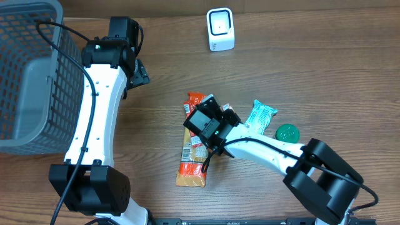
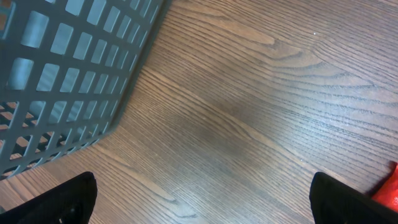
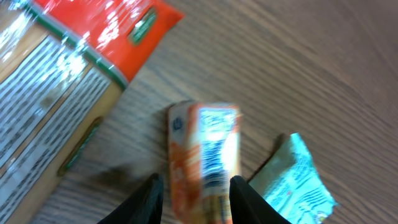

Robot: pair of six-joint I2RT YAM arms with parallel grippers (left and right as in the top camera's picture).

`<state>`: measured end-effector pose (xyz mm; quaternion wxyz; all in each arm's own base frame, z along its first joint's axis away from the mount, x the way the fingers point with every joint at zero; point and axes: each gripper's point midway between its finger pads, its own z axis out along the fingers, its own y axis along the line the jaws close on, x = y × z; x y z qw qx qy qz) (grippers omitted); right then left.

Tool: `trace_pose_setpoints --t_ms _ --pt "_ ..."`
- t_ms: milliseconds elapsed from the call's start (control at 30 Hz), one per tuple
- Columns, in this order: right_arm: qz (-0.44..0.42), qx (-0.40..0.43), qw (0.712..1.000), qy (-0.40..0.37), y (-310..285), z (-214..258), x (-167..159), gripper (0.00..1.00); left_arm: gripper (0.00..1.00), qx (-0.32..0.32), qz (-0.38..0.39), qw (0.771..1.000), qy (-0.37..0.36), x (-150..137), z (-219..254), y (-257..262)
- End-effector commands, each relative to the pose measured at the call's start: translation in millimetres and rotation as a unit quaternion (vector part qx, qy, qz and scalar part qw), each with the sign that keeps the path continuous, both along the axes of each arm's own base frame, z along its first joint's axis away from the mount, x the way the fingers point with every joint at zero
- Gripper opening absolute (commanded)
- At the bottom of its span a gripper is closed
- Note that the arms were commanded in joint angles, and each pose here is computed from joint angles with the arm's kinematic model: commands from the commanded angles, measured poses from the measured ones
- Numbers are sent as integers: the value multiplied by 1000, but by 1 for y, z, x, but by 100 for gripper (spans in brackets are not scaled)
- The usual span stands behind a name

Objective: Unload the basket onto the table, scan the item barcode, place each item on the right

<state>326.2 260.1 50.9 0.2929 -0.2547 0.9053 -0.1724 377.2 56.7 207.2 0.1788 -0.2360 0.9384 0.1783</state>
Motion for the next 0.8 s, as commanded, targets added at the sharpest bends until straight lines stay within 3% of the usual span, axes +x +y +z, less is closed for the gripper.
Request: trace_pose_setpoints --t_ms 0,200,367,567,767 --pt "-9 30 999 -21 3 23 7 37 100 -1 -2 1000 -11 2 6 -3" --pt "-4 55 998 -12 10 27 7 46 100 -1 -2 1000 -11 2 6 -3" --pt "2 103 994 19 21 36 10 61 100 -1 -2 1000 -11 2 6 -3" --pt "-23 105 993 45 0 31 19 69 99 -1 -2 1000 -11 2 6 -3" --pt "-25 167 979 113 0 21 18 70 100 -1 -2 1000 -11 2 6 -3"
